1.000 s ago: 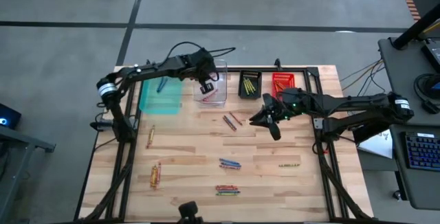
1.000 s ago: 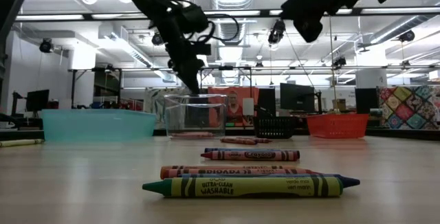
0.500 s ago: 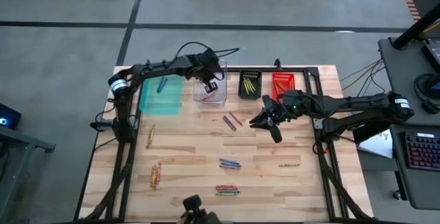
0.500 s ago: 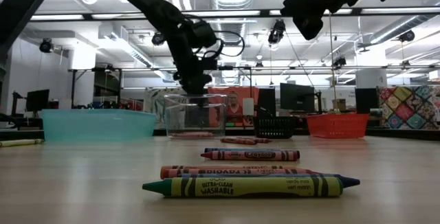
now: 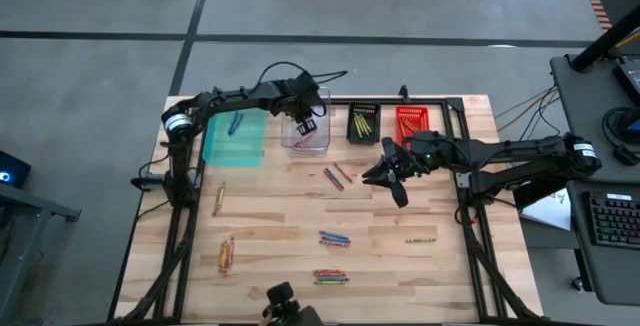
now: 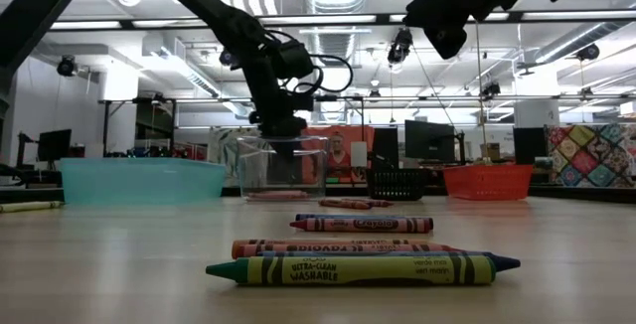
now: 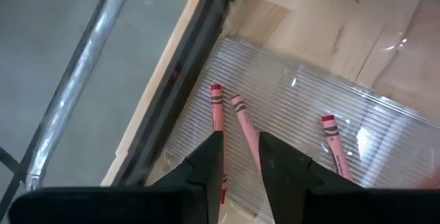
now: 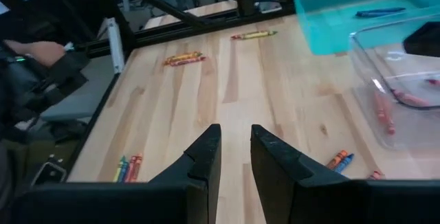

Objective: Sort crayons
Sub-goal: Put the green crayon into the black bin

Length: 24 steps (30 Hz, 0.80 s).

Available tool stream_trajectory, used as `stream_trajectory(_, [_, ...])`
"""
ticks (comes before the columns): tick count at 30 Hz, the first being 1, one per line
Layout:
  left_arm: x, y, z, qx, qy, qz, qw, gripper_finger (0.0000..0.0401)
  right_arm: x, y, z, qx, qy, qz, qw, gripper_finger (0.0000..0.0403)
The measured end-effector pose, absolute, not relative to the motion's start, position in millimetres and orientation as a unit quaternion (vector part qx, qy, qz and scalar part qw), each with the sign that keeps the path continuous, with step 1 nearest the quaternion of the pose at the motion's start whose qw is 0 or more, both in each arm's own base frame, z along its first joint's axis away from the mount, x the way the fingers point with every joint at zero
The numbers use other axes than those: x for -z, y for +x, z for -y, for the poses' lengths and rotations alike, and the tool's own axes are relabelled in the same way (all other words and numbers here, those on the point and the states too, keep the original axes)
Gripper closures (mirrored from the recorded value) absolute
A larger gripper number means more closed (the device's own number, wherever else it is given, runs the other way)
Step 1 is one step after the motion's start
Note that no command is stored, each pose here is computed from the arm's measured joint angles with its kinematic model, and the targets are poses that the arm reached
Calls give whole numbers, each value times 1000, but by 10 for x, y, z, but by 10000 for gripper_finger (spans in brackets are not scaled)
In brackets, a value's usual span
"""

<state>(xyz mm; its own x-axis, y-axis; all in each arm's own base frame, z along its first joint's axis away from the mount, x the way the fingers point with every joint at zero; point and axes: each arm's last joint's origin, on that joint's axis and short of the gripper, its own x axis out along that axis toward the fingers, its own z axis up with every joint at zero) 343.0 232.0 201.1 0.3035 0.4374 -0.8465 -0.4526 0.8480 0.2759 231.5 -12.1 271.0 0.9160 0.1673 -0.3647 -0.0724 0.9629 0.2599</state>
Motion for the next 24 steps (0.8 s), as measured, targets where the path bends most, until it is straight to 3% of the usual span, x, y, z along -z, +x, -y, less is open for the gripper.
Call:
stream_trajectory(11, [-2369, 3409, -2047, -282, -15, -476, 833, 326, -2681, 2327, 188, 68, 191, -190, 960, 335])
stream_trajectory(24, [-2841, 2988, -1043, -246, -34, -335, 909, 326, -2260, 2622, 211, 77, 190, -270, 941, 335])
